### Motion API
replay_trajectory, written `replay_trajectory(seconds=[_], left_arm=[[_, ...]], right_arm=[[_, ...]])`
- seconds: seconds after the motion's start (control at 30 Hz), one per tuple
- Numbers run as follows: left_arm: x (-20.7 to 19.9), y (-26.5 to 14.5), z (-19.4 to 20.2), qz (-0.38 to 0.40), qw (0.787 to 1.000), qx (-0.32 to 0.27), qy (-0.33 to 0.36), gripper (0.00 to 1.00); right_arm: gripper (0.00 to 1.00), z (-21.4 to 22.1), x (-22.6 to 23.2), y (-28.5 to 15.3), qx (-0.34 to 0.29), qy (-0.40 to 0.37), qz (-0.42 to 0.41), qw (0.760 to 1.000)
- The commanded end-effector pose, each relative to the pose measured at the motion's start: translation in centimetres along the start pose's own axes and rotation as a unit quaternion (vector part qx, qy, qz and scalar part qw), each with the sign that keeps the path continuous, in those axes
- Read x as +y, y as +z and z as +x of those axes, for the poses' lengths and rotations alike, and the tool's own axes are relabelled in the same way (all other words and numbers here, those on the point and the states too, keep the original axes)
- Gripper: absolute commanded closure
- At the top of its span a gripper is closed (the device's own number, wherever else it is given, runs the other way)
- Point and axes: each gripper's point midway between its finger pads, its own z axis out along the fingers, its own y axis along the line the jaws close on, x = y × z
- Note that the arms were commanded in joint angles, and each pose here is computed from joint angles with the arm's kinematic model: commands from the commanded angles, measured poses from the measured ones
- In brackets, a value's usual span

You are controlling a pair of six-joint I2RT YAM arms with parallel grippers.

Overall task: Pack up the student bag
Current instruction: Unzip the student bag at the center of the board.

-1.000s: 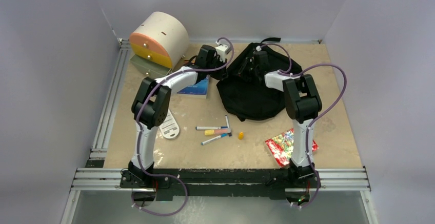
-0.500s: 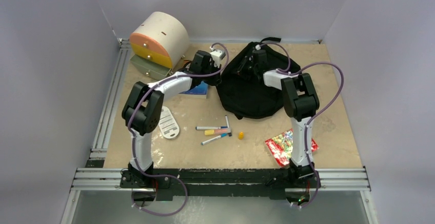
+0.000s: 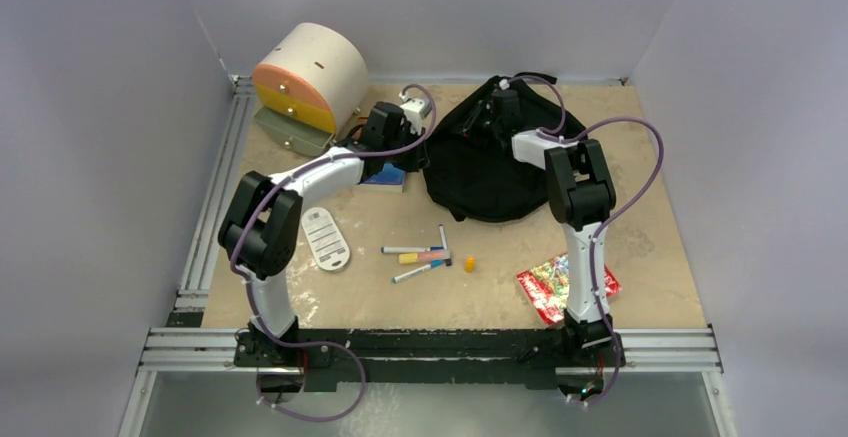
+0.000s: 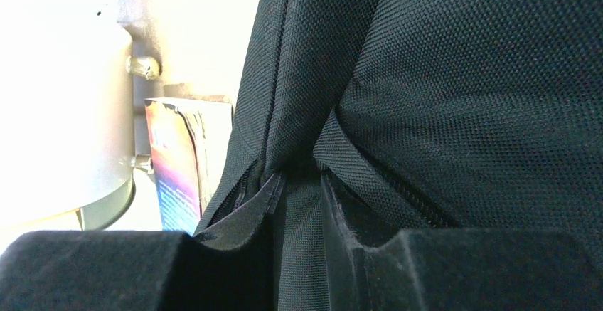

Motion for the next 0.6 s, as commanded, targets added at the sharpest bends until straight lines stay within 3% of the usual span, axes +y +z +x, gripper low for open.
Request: replay_trajectory(seconds=[0.0, 0.57], left_arm=[[-1.8, -2.3, -0.7, 0.018, 0.999, -0.018, -0.021, 1.00], [-8.8, -1.8, 0.9, 0.083, 0.995, 0.000, -0.048, 1.00]], right_arm=[[0.72, -3.3, 0.5, -0.6, -0.043, -0.018, 0.005, 0.999], [0.71, -2.9, 0.5, -0.1, -0.031, -0.021, -0.004, 0.999]])
